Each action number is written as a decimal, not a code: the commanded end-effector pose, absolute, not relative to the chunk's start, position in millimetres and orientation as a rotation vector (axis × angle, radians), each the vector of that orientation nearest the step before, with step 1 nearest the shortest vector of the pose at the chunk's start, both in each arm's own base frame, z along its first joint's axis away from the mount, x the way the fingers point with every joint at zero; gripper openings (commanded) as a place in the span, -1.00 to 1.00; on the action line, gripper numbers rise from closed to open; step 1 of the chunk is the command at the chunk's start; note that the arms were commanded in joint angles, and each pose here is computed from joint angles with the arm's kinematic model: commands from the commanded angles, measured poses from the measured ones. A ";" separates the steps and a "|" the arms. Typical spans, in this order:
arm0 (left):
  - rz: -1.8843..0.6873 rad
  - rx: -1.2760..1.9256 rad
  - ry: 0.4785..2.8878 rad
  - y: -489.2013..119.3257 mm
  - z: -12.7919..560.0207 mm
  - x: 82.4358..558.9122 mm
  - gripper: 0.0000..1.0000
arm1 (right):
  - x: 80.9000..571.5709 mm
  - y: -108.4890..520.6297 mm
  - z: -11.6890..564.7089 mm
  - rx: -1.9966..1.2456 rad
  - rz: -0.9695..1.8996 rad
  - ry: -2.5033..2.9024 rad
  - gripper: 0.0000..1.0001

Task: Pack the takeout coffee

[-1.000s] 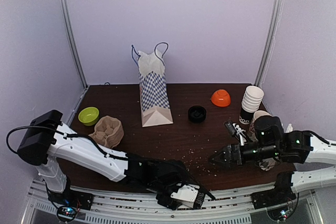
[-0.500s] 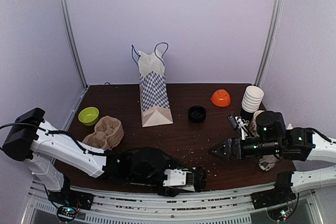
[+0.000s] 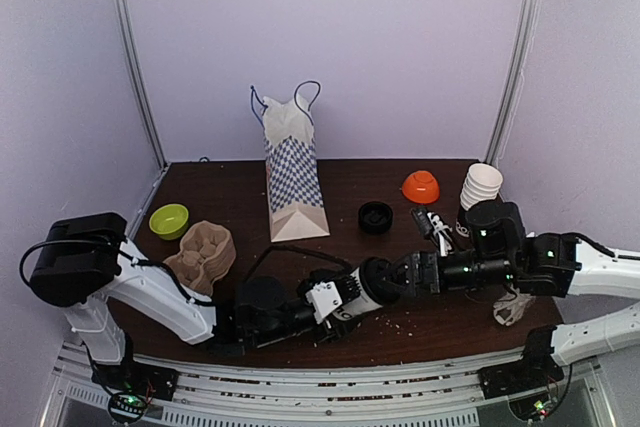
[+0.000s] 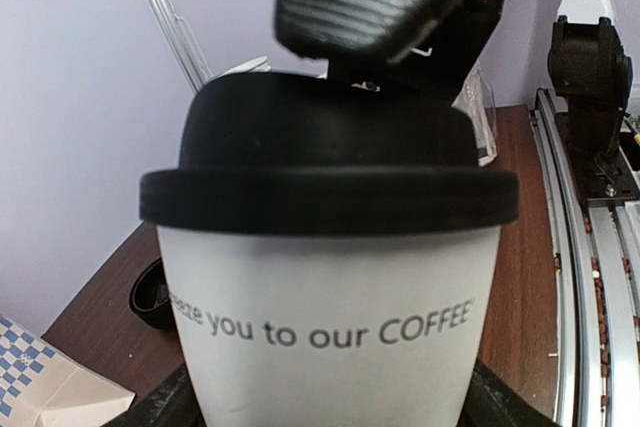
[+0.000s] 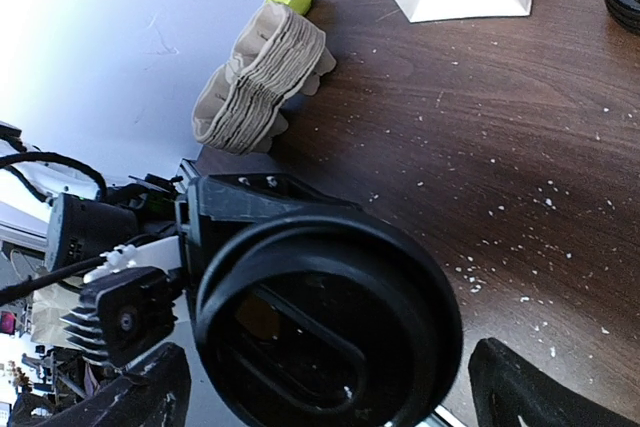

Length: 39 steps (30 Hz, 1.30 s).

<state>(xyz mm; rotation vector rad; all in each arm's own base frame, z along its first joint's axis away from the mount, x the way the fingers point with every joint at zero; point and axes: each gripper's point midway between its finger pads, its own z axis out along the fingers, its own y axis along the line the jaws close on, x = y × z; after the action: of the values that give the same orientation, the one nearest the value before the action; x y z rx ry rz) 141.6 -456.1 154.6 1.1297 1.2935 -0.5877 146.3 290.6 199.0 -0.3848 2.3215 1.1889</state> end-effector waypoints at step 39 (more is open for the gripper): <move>-0.738 0.993 1.257 -463.2 138.2 149.5 0.95 | 164.0 312.9 114.1 -0.483 0.911 2.640 0.46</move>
<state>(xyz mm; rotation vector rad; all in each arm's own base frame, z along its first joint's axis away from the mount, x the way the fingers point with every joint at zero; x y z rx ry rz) 152.9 -465.7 132.1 1.0162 1.2787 -0.6857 158.3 318.6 132.3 -0.4823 2.6108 0.9887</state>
